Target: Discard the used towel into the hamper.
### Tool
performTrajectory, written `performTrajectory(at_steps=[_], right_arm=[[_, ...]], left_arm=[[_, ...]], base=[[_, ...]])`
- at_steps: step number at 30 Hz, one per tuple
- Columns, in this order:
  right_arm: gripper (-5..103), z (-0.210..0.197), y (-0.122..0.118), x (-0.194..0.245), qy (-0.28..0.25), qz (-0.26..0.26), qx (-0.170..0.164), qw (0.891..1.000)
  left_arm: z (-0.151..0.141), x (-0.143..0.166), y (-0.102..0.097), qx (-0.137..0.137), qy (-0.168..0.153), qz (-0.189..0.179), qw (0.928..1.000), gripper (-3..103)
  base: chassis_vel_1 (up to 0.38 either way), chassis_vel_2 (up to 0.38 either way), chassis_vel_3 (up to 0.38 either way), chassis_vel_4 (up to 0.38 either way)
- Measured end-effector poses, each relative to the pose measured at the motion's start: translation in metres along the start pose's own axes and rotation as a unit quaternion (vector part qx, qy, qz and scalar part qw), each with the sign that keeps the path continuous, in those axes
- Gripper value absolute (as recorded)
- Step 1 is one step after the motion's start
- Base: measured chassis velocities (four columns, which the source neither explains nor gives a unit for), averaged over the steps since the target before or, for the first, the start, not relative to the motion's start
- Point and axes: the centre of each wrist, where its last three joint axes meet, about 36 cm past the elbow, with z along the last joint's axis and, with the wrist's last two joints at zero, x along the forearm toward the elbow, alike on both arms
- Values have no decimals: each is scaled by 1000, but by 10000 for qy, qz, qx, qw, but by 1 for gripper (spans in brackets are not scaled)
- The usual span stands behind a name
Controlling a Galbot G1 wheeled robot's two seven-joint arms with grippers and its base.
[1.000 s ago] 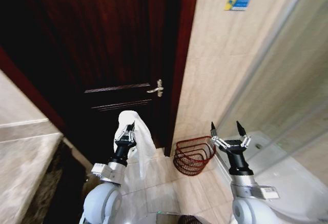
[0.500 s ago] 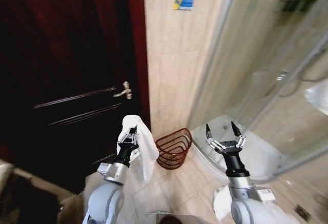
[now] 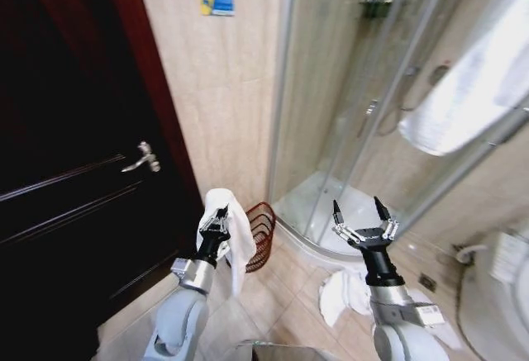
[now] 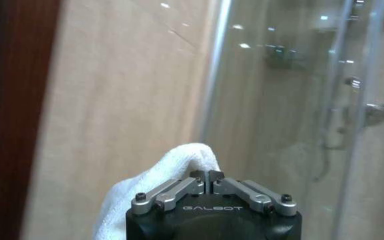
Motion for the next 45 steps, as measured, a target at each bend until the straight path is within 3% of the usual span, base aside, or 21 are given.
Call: performTrajectory(at_steps=[7, 10, 17, 30, 37, 45], right_arm=[[100, 9, -2, 6, -100, -70, 49, 9999], [100, 15, -1, 10, -31, -118, 57, 9999], [100, 15, -1, 15, 32, -143, 150, 9998], [100, 14, 0, 18, 17, -196, 204, 9996], [100, 15, 0, 16, -21, -171, 170, 9997], [100, 17, -1, 14, -17, -156, 145, 9998]], left_arm=[[9, -42, 20, 94, -135, 86, 9998, 2], [22, -73, 45, 62, -223, -357, 9991, 2], [34, -98, 74, -47, -281, -597, 9978, 2], [30, -114, 76, 45, -409, -651, 9970, 2], [16, -118, 80, 34, -610, -786, 9950, 2], [-5, -122, 77, 0, -805, -636, 9947, 2]], base=[[-130, -127, -121, -112], [-109, -109, -113, -109], [-31, -37, -27, -26], [0, 0, 0, 0], [0, 0, 0, 0], [65, 60, 56, 60]])
